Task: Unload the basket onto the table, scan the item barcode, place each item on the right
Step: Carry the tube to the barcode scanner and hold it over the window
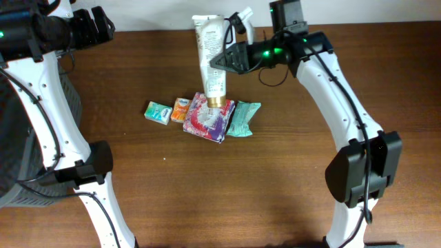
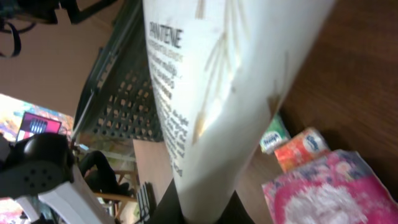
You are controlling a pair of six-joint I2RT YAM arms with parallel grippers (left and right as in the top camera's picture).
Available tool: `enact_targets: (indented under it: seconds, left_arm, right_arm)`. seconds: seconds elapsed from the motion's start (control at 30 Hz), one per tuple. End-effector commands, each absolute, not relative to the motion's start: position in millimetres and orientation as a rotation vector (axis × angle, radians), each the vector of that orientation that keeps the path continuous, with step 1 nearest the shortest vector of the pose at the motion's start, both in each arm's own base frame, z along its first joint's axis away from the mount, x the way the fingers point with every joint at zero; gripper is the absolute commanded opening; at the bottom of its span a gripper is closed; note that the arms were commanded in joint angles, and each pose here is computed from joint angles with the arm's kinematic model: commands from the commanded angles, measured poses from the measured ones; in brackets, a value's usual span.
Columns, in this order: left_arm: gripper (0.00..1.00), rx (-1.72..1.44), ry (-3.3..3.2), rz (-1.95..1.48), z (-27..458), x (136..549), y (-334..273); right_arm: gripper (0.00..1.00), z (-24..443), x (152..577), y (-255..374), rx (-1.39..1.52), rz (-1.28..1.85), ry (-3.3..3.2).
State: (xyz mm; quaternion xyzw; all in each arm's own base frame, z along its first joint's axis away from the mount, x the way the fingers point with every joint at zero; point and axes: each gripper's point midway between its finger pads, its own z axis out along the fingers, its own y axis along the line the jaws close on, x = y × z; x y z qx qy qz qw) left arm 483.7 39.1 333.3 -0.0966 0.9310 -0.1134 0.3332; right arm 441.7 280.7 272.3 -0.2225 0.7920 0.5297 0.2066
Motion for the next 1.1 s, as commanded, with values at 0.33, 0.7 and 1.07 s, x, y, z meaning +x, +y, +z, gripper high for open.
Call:
enact_targets:
  seconds: [0.33,0.7,1.07]
  left_arm:
    - [0.99,-0.240,2.436,-0.291,332,484,40]
    - [0.99,-0.239,2.437,-0.291,332,484,39]
    - [0.99,-0.239,2.437,-0.291,332,484,39]
  right_arm:
    - [0.04,291,432,288,-0.573,1.518,2.225]
    - [0.04,277,436,289,-0.533,1.531,2.272]
    - [0.04,223,456,253,-0.244,1.130,2.548]
